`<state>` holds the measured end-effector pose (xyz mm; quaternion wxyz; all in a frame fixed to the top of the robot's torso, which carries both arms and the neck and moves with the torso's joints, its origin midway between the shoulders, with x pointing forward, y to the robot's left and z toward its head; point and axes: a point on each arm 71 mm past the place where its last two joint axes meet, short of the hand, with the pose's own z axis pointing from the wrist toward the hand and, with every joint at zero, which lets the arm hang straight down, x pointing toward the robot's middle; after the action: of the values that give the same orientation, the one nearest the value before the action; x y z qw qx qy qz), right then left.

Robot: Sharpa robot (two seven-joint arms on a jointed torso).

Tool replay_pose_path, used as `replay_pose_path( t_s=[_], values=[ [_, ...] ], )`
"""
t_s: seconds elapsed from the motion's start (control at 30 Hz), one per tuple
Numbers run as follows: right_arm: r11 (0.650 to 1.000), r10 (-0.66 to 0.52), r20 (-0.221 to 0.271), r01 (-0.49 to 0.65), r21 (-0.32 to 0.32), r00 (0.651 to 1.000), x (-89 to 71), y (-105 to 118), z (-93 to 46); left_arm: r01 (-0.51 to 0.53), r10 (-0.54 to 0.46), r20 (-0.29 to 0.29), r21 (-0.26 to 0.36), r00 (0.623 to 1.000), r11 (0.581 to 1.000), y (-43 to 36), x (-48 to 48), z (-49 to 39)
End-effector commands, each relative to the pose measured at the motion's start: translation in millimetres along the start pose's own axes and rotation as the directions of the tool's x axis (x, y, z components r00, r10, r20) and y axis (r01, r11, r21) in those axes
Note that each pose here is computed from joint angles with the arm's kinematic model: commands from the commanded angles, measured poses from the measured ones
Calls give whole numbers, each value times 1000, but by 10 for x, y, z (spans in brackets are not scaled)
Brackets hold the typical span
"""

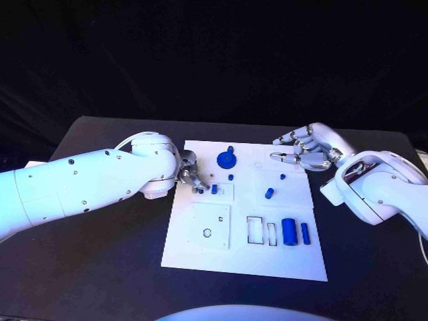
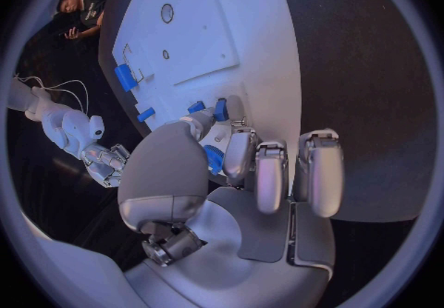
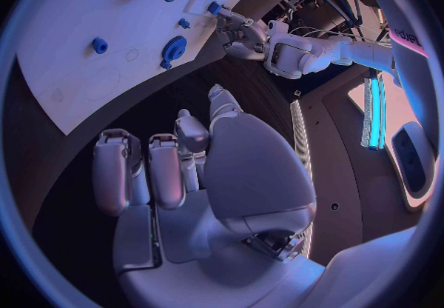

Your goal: Assemble the parts on the task board

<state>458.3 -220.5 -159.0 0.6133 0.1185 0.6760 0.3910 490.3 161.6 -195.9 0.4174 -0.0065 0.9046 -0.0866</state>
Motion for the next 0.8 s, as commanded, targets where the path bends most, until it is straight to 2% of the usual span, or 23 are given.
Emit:
replay_pose_path(
  t_s=[0.03,0.27,0.57,0.8],
  values=[
    [1000,-6,-10,6,-7,1000,12,9,-1,-6,6,-5,-56,1000,998,30,22,5],
    [1000,-4,-13,4,-9,1000,16,14,-1,3,-3,5,-54,1000,999,20,16,4],
    [1000,-5,-15,5,-7,1000,14,9,-2,9,-8,10,-61,1000,998,55,5,7],
    [1000,-4,-17,4,-6,1000,18,3,7,59,-56,62,-53,997,997,89,-30,-36]
  ],
)
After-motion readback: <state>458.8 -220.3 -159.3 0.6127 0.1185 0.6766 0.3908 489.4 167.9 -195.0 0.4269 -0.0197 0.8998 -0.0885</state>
